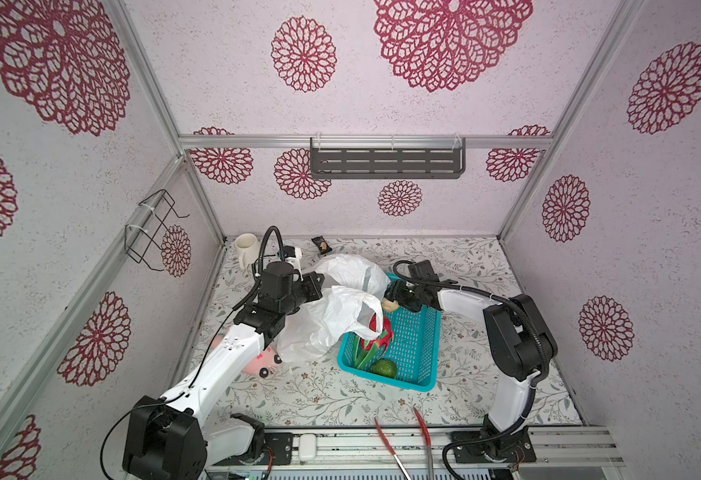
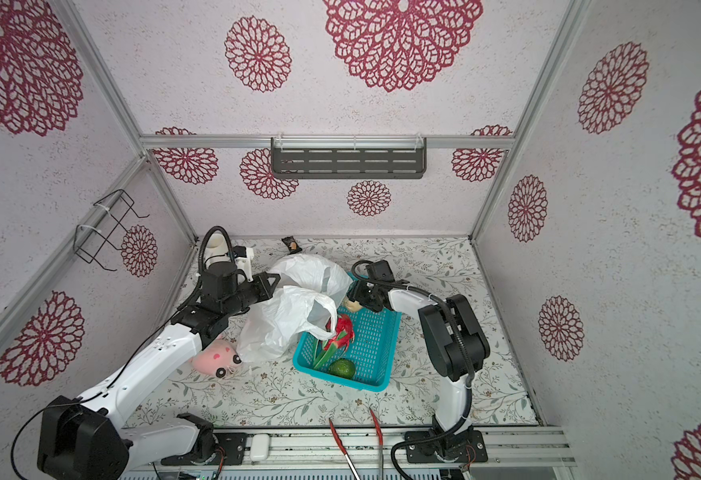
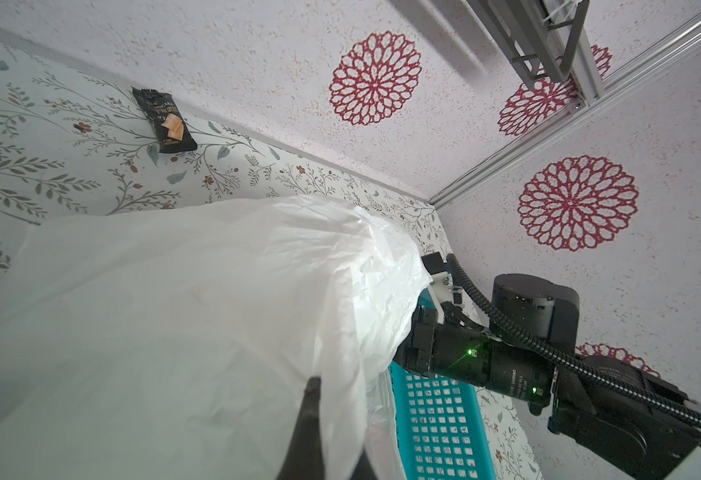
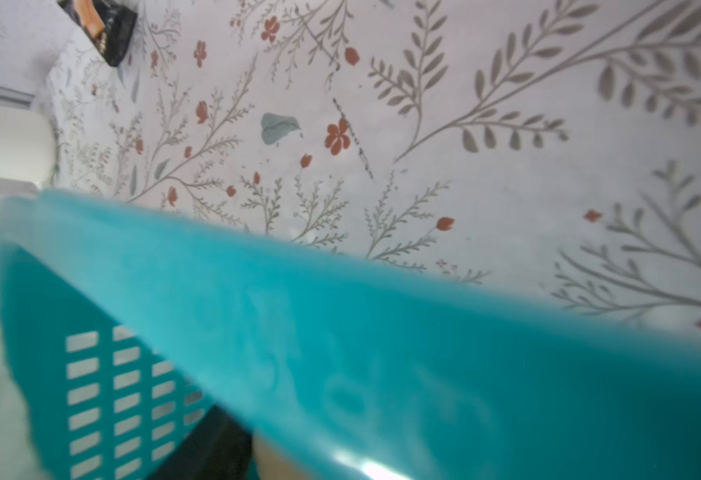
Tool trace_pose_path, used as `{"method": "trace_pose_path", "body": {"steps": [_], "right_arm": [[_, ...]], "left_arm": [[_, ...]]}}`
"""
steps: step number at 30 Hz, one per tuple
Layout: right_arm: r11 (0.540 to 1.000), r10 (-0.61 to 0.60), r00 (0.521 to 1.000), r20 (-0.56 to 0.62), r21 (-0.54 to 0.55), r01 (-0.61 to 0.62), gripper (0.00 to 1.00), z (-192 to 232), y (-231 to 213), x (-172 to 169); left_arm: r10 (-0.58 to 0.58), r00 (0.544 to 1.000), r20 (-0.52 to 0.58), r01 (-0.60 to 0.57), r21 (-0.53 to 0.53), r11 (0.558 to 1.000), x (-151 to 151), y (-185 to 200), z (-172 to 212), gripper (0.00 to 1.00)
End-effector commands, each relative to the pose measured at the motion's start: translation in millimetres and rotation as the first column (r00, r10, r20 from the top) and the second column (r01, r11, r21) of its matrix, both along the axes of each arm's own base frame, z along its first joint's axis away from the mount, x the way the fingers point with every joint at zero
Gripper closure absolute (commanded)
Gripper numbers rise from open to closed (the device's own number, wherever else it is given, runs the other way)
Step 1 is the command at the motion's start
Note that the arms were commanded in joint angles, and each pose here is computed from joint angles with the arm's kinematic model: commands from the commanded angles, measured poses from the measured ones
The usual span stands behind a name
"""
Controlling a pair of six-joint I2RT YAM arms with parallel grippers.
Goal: Place the fruits into the plastic bag
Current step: 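Move the right gripper over the basket and grasp the pale yellow fruit, then carry the pale yellow fruit into the bag and open the right gripper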
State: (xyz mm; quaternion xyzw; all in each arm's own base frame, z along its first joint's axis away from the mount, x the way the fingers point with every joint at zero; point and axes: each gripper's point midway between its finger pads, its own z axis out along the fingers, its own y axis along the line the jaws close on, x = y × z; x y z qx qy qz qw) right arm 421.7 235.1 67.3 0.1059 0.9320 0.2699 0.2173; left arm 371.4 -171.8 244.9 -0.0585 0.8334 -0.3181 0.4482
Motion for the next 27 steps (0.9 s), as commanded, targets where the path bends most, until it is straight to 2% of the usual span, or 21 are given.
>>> {"method": "trace_pose_path", "body": {"steps": [1, 5, 14, 19, 23, 27], "right_arm": [[1.000, 0.011, 1.000, 0.011, 0.029, -0.012, 0.49, 8.6, 6.7, 1.8], [1.000, -0.002, 0.999, 0.041, 0.014, 0.002, 0.58, 20.4, -0.7, -1.4], [0.997, 0.009, 0.978, 0.207, -0.075, 0.007, 0.58, 87.7, -29.5, -19.9], [0.997, 0.036, 0.940, 0.339, -0.082, -0.009, 0.58, 137.1, -37.4, -31.7], [0.992, 0.125, 0.884, 0.451, -0.032, -0.124, 0.58, 176.8, -14.7, -38.8], [0.957, 0.258, 0.821, 0.509, -0.018, -0.290, 0.58, 197.1, 26.1, -52.9]], "left_arm": [[-0.005, 1.000, 0.024, 0.005, 0.004, 1.000, -1.8, -0.4, 7.4, 1.00], [-0.006, 1.000, 0.020, 0.006, 0.001, 1.000, -1.1, -1.1, 6.6, 1.00], [-0.019, 1.000, 0.014, 0.020, -0.010, 1.000, 0.9, -5.0, 7.2, 1.00], [-0.023, 1.000, 0.009, 0.023, -0.010, 1.000, 1.3, -6.0, 4.8, 1.00], [-0.024, 1.000, 0.010, 0.024, -0.012, 1.000, 2.5, -6.6, 5.2, 1.00], [-0.025, 1.000, 0.013, 0.026, -0.016, 1.000, 3.1, -7.8, 7.9, 1.00]]}}
